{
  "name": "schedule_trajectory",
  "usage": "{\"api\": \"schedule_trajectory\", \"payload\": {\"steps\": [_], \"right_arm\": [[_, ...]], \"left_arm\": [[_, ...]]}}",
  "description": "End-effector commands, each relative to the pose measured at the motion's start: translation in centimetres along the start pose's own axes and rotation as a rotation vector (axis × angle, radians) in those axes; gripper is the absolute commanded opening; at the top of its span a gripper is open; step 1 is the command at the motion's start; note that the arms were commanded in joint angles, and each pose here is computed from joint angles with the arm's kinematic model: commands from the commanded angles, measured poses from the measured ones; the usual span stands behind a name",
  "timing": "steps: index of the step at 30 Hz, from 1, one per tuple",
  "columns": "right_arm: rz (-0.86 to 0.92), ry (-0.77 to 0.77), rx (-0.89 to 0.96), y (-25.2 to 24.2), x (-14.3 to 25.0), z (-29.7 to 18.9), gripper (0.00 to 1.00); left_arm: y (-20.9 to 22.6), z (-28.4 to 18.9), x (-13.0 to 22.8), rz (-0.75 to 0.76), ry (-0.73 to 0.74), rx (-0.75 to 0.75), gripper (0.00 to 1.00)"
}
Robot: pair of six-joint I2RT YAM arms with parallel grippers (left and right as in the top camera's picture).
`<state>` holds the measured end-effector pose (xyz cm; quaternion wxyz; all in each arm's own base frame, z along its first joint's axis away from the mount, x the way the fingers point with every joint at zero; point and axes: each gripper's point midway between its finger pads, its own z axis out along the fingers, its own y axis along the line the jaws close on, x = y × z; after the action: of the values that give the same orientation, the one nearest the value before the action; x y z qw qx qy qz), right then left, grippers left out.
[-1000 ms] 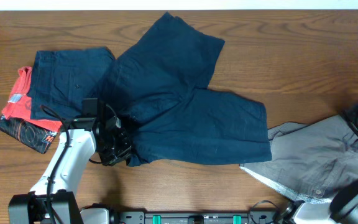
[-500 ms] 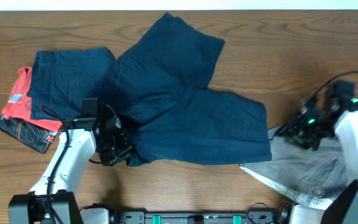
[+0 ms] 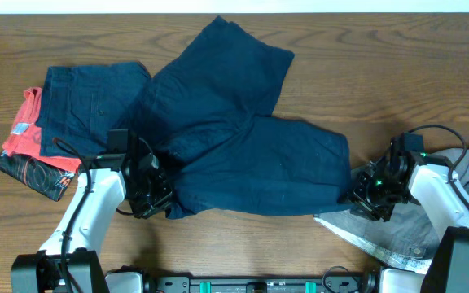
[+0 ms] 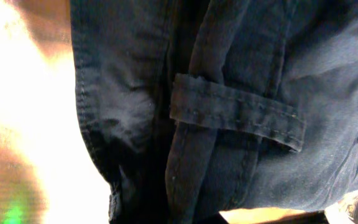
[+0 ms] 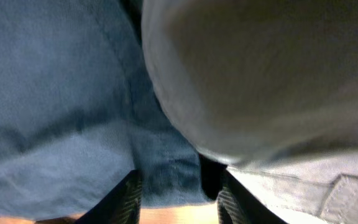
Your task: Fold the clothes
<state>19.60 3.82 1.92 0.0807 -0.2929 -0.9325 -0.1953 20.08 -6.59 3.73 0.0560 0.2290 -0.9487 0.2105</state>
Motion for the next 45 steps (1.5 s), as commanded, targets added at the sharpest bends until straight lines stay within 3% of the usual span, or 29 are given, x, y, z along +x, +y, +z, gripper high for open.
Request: {"api": "schedule_trajectory", "payload": {"steps": [1,3,4,12,21,28,35,38,43,45], "right_arm": [[0.058,0.005,-0.004,-0.1,0.3,0.8,0.24],[0.064,0.000,-0.007,-0.3,0.3,1.2,0.04],[0.072,0.001,-0.008,-0.5,0.4,1.4,0.01],[0.037,-0.050,-0.040,0.6,-1.2,0.2,0.01],[0.009,-0.312,0.022,1.6,-7.4,-11.2,0.01],[0.057,-0.443,0.084,-0.9,-8.8,-17.4,0.01],[0.014,-0.563,0.079,-1.0,-10.1,-22.2,0.01],[-0.072,-0.633,0.043,1.3,-10.9,-24.1,0.01],[-0.259,-0.727,-0.017,7.0,-11.9,-25.4,0.01],[-0.270,-0.733,0.008,7.9,-11.8,-25.0,0.01]], "left_arm": [[0.3,0.0,0.4,0.001,0.011,-0.014,0.06],[0.4,0.0,0.6,-0.001,0.016,-0.017,0.06],[0.4,0.0,0.7,-0.003,0.019,-0.018,0.06],[0.8,-0.1,2.2,-0.011,0.081,-0.033,0.06],[-1.3,0.3,8.0,0.183,0.250,-0.044,0.06],[-1.3,-1.3,12.6,0.236,0.291,-0.094,0.06],[-2.8,-4.6,13.4,0.259,0.115,0.035,0.06],[-4.2,-5.6,11.9,0.277,-0.035,0.111,0.06],[-5.6,-7.3,7.9,0.182,-0.282,0.154,0.06],[-6.8,-7.7,6.9,0.198,-0.326,0.191,0.06]]}}
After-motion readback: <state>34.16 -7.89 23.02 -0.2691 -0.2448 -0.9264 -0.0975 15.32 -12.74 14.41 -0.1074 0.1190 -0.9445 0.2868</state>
